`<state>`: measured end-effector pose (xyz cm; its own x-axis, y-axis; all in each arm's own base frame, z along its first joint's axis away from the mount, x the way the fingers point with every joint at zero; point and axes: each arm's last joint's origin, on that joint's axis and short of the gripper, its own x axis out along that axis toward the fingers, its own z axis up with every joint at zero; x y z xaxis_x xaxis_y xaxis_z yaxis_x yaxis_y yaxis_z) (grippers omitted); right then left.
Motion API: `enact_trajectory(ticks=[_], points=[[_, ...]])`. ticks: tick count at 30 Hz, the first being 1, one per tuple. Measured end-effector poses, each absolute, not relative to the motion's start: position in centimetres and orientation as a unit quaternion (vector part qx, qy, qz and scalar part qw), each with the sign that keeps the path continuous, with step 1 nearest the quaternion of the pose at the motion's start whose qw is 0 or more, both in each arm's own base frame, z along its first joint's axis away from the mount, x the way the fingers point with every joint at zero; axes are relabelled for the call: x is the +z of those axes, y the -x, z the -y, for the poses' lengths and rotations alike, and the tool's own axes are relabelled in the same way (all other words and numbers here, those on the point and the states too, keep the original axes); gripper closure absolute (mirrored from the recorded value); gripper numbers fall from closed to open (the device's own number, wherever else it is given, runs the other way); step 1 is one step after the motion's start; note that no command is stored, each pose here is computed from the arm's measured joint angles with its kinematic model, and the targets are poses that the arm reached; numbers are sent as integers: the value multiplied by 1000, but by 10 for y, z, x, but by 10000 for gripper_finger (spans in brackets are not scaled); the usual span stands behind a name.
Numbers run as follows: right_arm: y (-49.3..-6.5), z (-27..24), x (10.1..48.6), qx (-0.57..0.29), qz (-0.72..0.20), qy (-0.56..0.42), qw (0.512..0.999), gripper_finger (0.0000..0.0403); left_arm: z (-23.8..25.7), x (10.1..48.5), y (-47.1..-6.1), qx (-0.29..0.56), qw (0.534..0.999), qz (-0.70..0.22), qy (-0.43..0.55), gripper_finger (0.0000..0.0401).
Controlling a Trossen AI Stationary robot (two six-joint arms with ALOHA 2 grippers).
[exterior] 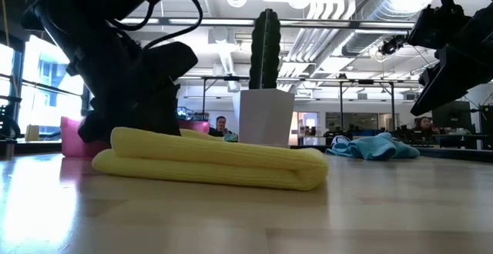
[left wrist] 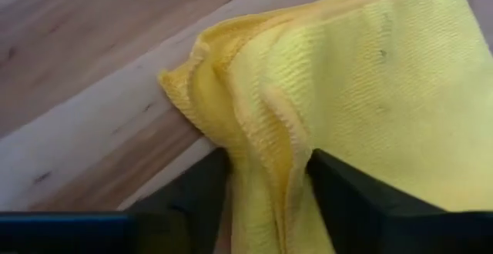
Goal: Fold microfiber towels
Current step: Put the folded yellow microfiber cloth into the transparent pink bin
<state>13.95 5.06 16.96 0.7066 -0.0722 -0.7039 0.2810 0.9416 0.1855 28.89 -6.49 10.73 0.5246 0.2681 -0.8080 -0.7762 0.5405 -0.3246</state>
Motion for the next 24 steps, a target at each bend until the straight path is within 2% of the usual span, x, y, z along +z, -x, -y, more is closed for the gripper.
enact_trajectory(ticks=[6, 8, 12, 18, 24], points=[[-139, -51, 170, -97, -371, -141, 913, 258, 63, 109, -294, 326, 811, -363, 322, 365], [-139, -51, 170, -97, -371, -141, 913, 258, 61, 113, -296, 317, 813, -366, 324, 389], [-139, -51, 170, -97, -371, -141, 913, 258, 51, 128, -306, 314, 819, -360, 316, 381], [-139, -51, 169, -97, -372, -140, 913, 258, 19, 163, -331, 326, 840, -333, 279, 395], [-139, -51, 169, -97, -371, -140, 913, 258, -30, 200, -340, 390, 837, -320, 212, 396]])
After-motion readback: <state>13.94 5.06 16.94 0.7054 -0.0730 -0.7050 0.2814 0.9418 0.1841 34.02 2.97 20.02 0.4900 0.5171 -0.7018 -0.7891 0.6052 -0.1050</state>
